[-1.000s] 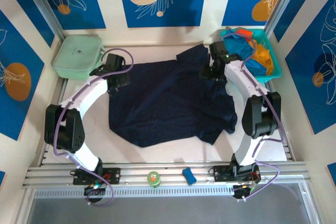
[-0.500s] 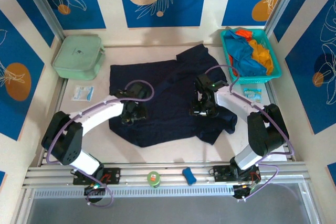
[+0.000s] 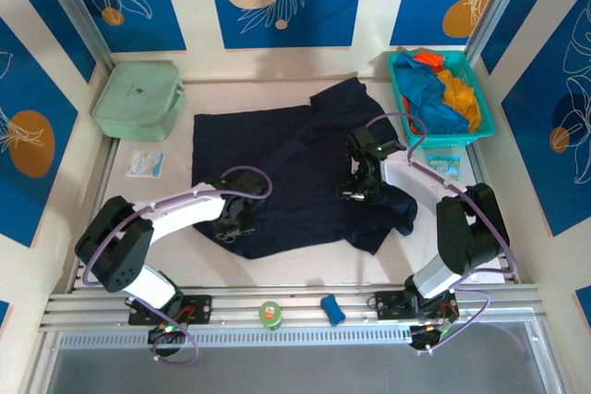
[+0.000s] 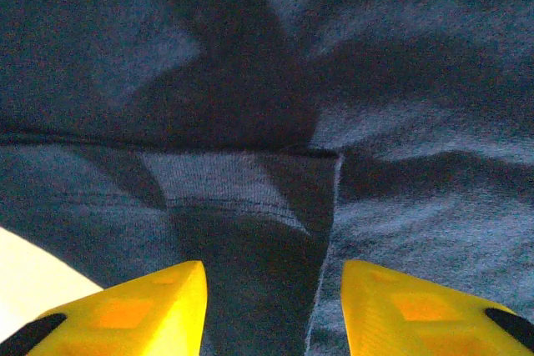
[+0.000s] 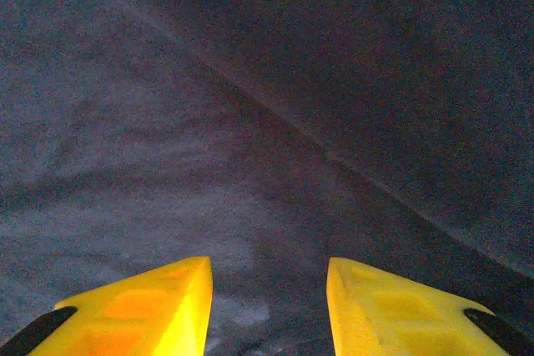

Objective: Fold and stack the t-shirts

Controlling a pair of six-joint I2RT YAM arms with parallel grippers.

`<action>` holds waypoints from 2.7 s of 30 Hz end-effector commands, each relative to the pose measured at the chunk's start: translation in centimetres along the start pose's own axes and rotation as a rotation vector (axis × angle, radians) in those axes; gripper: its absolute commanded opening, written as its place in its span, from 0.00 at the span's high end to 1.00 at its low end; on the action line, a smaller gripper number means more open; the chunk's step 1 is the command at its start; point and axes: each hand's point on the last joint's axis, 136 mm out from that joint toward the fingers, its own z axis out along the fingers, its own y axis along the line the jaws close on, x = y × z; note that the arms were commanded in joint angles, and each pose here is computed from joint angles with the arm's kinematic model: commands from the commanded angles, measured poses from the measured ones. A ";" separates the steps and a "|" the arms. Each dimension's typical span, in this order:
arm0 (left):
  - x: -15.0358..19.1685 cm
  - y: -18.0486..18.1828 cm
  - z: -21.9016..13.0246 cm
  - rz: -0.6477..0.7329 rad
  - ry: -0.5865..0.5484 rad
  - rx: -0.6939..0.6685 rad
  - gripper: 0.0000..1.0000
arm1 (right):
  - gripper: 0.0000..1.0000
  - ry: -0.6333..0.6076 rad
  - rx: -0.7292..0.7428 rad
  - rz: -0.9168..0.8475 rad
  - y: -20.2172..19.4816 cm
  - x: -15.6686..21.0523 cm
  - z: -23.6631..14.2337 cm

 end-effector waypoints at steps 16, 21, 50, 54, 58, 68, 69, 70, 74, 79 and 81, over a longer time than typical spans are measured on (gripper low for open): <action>0.8 9.4 -4.8 -0.293 -0.286 -0.128 1.00 | 0.61 0.000 -0.090 0.019 0.7 -0.1 -0.2; 2.7 10.5 -3.6 -0.396 -0.276 -0.022 0.88 | 0.61 0.012 -0.110 0.010 1.3 -0.3 0.2; -9.6 5.1 -7.1 -0.316 -0.413 0.081 0.62 | 0.74 0.016 -0.219 0.067 3.8 -7.8 2.7; -15.9 3.3 -6.0 -0.285 -0.404 0.115 0.66 | 0.84 0.025 -0.211 0.144 2.2 -8.6 3.7; -20.6 0.8 -3.3 -0.238 -0.362 0.110 0.72 | 0.93 0.056 -0.192 0.188 1.3 -8.0 4.9; -26.7 -0.3 3.8 -0.237 -0.242 0.038 0.77 | 1.00 0.136 -0.167 0.258 1.3 -5.7 7.6; -27.3 -0.1 4.3 -0.235 -0.233 0.025 0.77 | 1.00 0.145 -0.167 0.259 1.6 -5.4 7.8; -27.8 0.2 4.7 -0.234 -0.220 0.011 0.77 | 1.00 0.156 -0.166 0.258 2.0 -5.0 7.9; -30.0 0.9 5.5 -0.219 -0.195 -0.019 0.77 | 1.00 0.187 -0.148 0.243 3.5 -3.1 8.4; -32.8 1.9 5.7 -0.212 -0.194 -0.052 0.78 | 1.00 0.206 -0.156 0.240 5.1 -2.5 8.9; -33.8 2.3 5.5 -0.215 -0.204 -0.059 0.78 | 1.00 0.205 -0.154 0.243 5.4 -3.0 8.9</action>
